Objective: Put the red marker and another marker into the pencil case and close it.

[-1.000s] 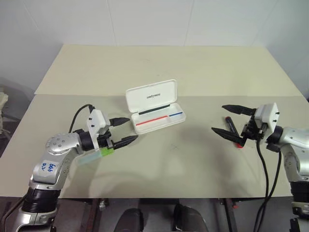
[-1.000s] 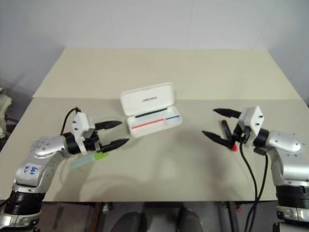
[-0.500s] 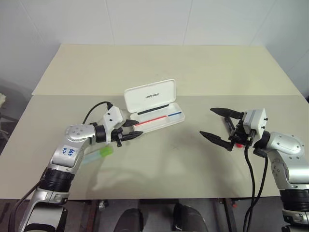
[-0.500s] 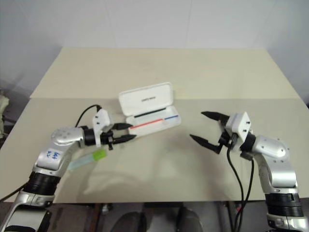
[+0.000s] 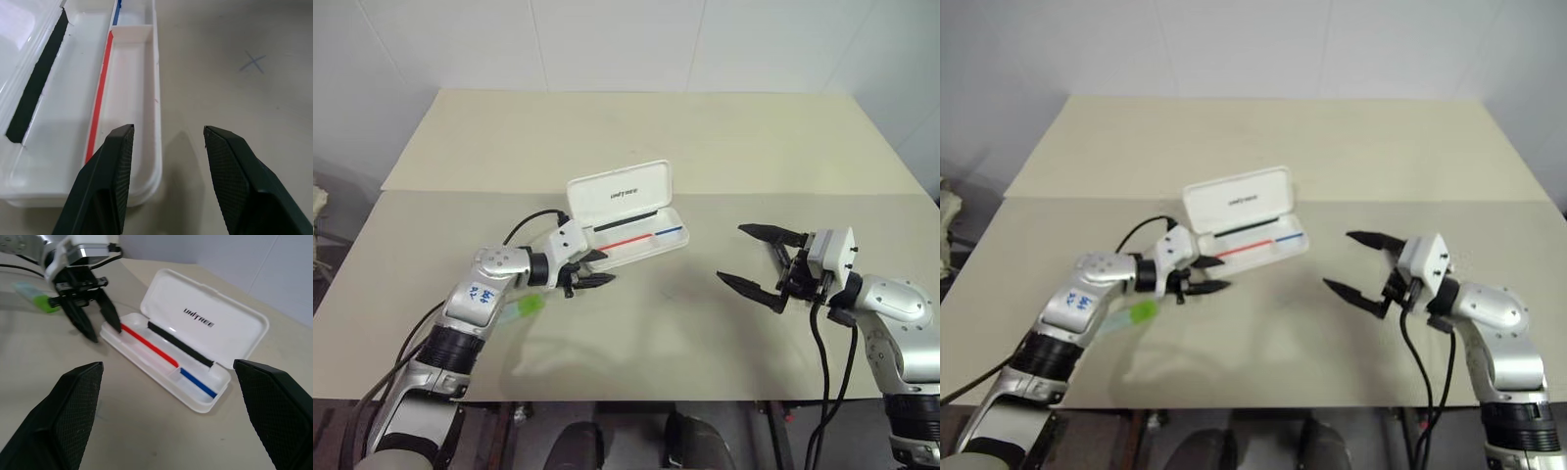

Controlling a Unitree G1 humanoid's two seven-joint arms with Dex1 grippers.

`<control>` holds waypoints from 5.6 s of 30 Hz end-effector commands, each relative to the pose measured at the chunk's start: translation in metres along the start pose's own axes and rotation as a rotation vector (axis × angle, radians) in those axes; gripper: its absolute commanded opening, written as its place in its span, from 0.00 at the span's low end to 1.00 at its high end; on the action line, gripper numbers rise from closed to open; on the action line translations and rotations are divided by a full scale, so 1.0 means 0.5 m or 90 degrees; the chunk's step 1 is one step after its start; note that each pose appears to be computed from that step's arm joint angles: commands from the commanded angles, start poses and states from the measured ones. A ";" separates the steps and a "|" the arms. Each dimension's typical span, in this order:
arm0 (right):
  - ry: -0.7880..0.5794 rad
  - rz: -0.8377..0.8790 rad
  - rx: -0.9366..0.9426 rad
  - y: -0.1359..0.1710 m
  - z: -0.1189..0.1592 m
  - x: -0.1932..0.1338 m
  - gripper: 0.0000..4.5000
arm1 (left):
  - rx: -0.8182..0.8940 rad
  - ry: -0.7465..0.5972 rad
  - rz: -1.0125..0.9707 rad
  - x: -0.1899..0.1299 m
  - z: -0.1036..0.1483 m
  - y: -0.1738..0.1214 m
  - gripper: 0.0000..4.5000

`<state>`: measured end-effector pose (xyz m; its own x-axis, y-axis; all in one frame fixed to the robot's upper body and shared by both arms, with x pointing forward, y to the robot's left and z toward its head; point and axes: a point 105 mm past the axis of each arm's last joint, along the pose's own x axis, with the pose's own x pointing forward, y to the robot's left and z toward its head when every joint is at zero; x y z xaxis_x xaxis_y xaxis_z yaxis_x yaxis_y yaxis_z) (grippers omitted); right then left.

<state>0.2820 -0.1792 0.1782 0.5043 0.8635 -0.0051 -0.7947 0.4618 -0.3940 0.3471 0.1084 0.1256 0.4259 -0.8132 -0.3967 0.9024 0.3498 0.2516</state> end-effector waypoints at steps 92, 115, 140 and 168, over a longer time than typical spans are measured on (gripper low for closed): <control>0.186 -0.233 0.097 -0.122 -0.045 -0.069 1.00 | -0.005 -0.194 -0.201 -0.029 0.088 -0.144 0.99; 0.353 -0.484 0.236 -0.152 -0.289 -0.127 0.87 | -0.005 -0.271 -0.063 -0.226 0.177 -0.103 1.00; 0.150 -0.324 0.099 -0.196 -0.096 -0.058 0.13 | -0.019 -0.247 -0.029 -0.210 0.116 -0.087 1.00; 0.096 0.341 -0.052 0.059 -0.054 0.173 0.13 | 0.000 -0.208 0.012 -0.212 0.063 -0.098 1.00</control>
<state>0.3083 -0.1012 0.1383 0.0902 0.9330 -0.3485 -0.9432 -0.0324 -0.3307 0.2596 0.1687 0.1749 0.4125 -0.9056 -0.0984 0.8985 0.3867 0.2078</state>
